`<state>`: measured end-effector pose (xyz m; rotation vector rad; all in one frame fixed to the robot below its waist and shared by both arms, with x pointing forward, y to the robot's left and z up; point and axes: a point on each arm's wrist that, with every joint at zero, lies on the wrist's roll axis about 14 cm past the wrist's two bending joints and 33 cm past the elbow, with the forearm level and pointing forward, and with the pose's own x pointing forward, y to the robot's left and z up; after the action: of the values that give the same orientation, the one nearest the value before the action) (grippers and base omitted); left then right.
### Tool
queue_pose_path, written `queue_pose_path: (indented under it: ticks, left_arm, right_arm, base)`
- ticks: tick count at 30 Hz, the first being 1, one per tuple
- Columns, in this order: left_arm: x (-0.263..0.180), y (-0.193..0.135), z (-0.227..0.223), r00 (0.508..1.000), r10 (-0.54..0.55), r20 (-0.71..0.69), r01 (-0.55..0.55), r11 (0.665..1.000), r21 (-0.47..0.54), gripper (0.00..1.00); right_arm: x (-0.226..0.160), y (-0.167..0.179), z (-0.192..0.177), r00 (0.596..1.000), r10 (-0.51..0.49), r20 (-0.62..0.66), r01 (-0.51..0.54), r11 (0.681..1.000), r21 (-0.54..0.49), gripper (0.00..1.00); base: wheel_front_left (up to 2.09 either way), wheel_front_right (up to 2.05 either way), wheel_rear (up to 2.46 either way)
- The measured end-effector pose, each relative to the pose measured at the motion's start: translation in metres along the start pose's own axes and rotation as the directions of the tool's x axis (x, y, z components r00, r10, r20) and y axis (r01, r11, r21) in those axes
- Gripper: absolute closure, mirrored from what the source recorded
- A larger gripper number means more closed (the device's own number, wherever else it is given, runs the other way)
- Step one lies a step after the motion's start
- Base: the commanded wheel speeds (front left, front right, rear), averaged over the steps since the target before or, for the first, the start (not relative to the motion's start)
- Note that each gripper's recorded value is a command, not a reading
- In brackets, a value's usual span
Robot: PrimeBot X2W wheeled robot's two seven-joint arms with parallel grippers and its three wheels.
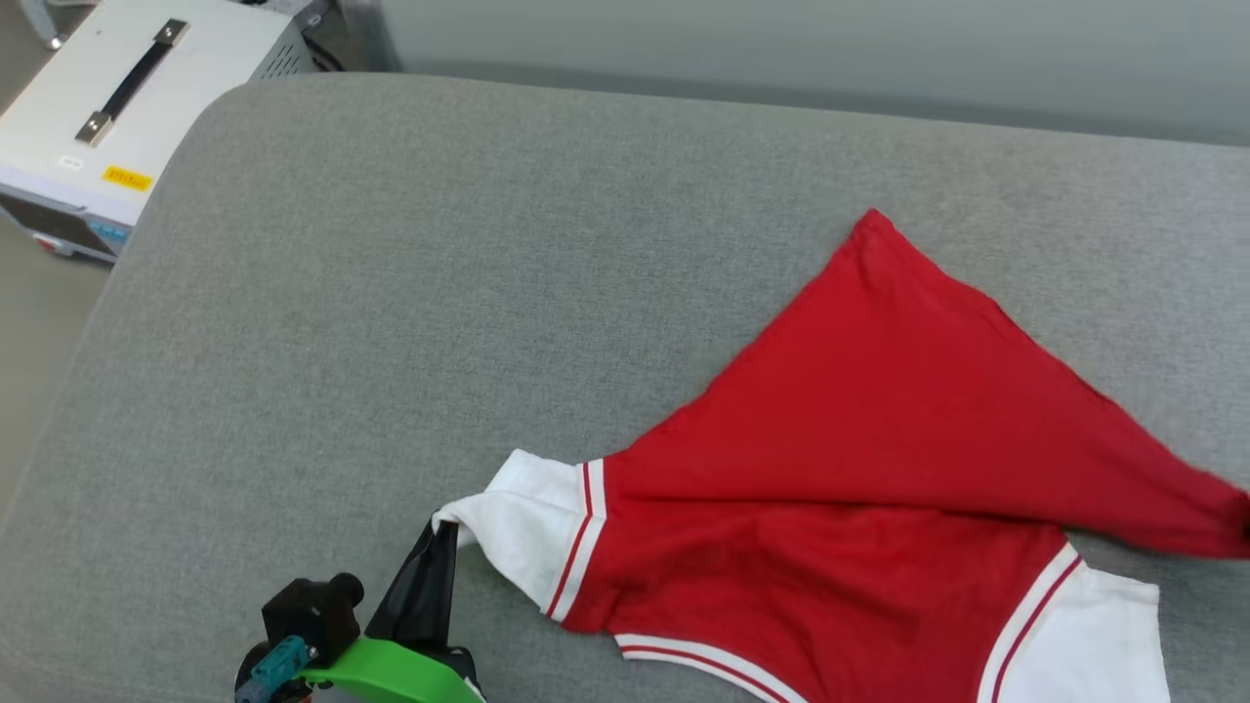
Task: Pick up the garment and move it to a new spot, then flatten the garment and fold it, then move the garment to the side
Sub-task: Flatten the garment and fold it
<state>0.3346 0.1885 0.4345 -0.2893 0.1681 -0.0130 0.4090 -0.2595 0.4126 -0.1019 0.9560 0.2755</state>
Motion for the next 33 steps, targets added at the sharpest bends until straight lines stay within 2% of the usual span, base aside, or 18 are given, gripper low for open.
queue_pose_path:
  ticks: [10, 13, 17, 18, 19, 22, 25, 28, 33]
  left_arm:
    - [0.001, -0.015, 0.011, 0.998, -0.055, 0.032, 0.055, 0.998, 0.01, 1.0]
    - [0.0, -0.017, 0.011, 0.998, -0.059, 0.034, 0.059, 0.998, 0.01, 1.0]
    - [-0.001, -0.018, 0.008, 0.998, -0.062, 0.023, 0.062, 0.998, 0.009, 1.0]
    - [-0.001, -0.018, 0.007, 0.998, -0.062, 0.022, 0.062, 0.998, 0.01, 1.0]
    - [-0.001, -0.018, 0.007, 0.998, -0.061, 0.021, 0.061, 0.998, 0.011, 1.0]
    - [0.0, -0.019, 0.007, 0.998, -0.065, 0.02, 0.065, 0.998, 0.014, 1.0]
    - [0.0, -0.022, 0.007, 0.997, -0.073, 0.019, 0.072, 0.997, 0.014, 1.0]
    - [0.001, -0.023, 0.006, 0.997, -0.076, 0.017, 0.075, 0.997, 0.013, 1.0]
    - [0.002, -0.021, 0.005, 0.997, -0.07, 0.012, 0.07, 0.997, 0.011, 1.0]
  right_arm:
    - [-0.03, 0.019, -0.135, 0.984, 0.027, -0.177, 0.008, 0.981, 0.192, 1.0]
    - [-0.034, 0.027, -0.155, 0.979, 0.038, -0.2, 0.01, 0.973, 0.233, 1.0]
    - [-0.034, 0.03, -0.157, 0.986, 0.032, -0.164, 0.014, 0.962, 0.272, 1.0]
    - [-0.034, 0.029, -0.155, 0.988, 0.026, -0.152, 0.018, 0.961, 0.278, 0.67]
    - [-0.034, 0.028, -0.153, 0.99, 0.018, -0.137, 0.022, 0.959, 0.282, 0.0]
    - [-0.035, 0.024, -0.134, 0.998, -0.007, -0.055, 0.023, 0.956, 0.291, 0.0]
    - [-0.041, 0.013, -0.096, 0.996, -0.052, 0.078, 0.029, 0.962, 0.271, 0.0]
    - [-0.051, 0.002, -0.039, 0.968, -0.086, 0.237, 0.03, 0.973, 0.229, 0.0]
    - [-0.065, 0.006, 0.036, 0.917, -0.063, 0.395, 0.016, 0.993, 0.12, 0.0]
  base:
    - [0.0, 0.0, 0.0]
    - [0.0, 0.0, 0.0]
    - [0.0, 0.0, 0.0]
    - [0.0, 0.0, 0.0]
    - [0.0, 0.0, 0.0]
    - [0.0, 0.0, 0.0]
    - [0.0, 0.0, 0.0]
    - [0.0, 0.0, 0.0]
    - [0.0, 0.0, 0.0]
